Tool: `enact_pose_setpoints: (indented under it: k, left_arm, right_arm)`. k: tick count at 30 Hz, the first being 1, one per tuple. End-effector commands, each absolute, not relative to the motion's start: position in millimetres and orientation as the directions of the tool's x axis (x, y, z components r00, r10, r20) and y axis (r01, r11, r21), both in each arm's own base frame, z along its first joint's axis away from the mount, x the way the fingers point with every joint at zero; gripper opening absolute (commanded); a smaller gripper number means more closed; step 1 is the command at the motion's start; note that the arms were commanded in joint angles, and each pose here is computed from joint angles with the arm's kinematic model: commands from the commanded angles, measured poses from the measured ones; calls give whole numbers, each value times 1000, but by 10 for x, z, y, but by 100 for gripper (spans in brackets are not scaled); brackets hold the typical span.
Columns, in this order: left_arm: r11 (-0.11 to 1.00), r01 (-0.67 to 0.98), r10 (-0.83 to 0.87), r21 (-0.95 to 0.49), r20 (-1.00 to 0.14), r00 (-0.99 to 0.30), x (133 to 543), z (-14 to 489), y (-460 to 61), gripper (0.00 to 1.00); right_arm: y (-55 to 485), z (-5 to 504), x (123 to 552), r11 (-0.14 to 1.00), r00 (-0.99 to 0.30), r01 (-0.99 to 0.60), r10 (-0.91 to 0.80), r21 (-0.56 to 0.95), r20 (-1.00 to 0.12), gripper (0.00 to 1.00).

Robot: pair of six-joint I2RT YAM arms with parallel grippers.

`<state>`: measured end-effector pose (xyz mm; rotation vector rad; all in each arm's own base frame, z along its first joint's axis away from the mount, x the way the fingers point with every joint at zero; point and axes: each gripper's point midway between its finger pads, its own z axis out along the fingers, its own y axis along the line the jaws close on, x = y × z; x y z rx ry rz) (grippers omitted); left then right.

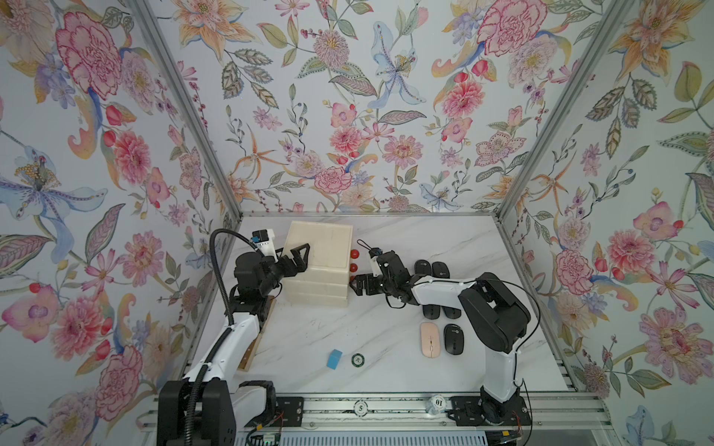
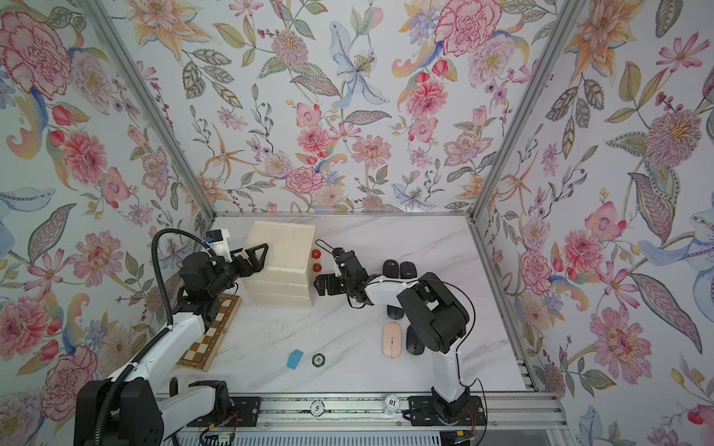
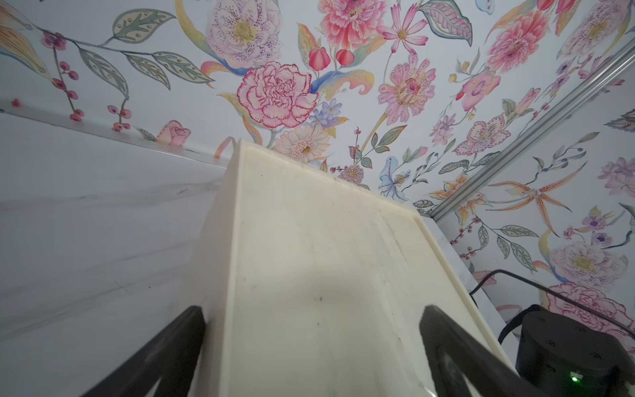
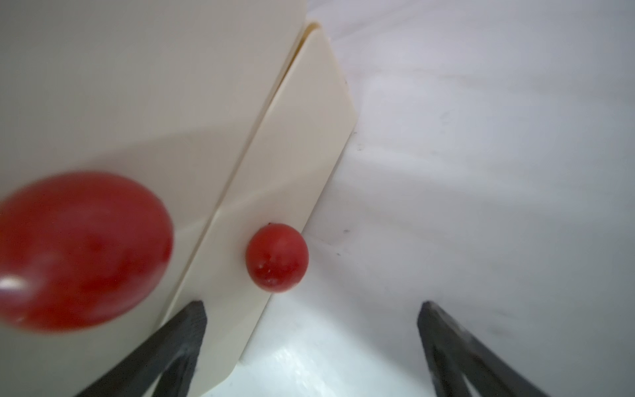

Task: Take the mice out of the drawer
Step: Adjust the storage box at the center of the board.

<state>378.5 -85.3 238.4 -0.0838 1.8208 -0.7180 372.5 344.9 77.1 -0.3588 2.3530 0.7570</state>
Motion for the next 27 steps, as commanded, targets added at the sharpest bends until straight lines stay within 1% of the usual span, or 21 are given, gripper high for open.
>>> enact_pose_setpoints:
  k: [1,2,4,10,11,13,17,21,23,24,25,27]
  left_arm:
    - [736,337,-391,-587,-775,-497,3639,2219,-1193,100]
    - [733,329,-396,-595,-767,-505,3631,2195,-1200,100]
    - [720,335,-401,-608,-758,-514,3607,2197,-1262,100]
    - [679,401,-360,-615,-755,-549,3487,2216,-1708,100]
    - [683,406,-339,-607,-756,-559,3468,2190,-1771,100]
    - [726,375,-321,-576,-767,-555,3474,2158,-1751,100]
    - [802,346,-289,-487,-823,-489,3489,2358,-1578,100]
    - [867,347,-229,-359,-904,-362,3459,2872,-1396,100]
    - [915,281,-203,-289,-932,-300,3440,3082,-1202,100]
    - [948,208,-183,-242,-946,-268,3426,3154,-1033,100]
    - [976,98,-165,-193,-957,-240,3408,3184,-804,100]
    - [988,-126,-107,-87,-981,-164,3337,3204,-335,100]
  right_arm:
    - [3101,1380,3886,839,-665,-414,-14,353,-747,99]
    - [3030,1470,3862,848,-652,-410,-14,338,-758,99]
    - [2694,1652,3958,882,-626,-352,27,314,-780,99]
    - [1941,2224,3969,945,-502,-223,101,241,-859,99]
    - [1810,2311,3971,954,-481,-199,104,223,-871,99]
    - [1537,2423,3978,975,-444,-140,91,170,-891,99]
    - [1005,2553,3976,991,-393,-22,113,132,-913,99]
    - [499,2598,3939,989,-370,94,145,118,-918,99]
    - [246,2578,3888,982,-362,163,151,97,-920,99]
    - [105,2546,3853,976,-358,204,151,81,-921,99]
    - [-42,2474,3817,966,-364,247,161,72,-917,99]
    - [-299,2276,3764,948,-395,314,183,55,-901,99]
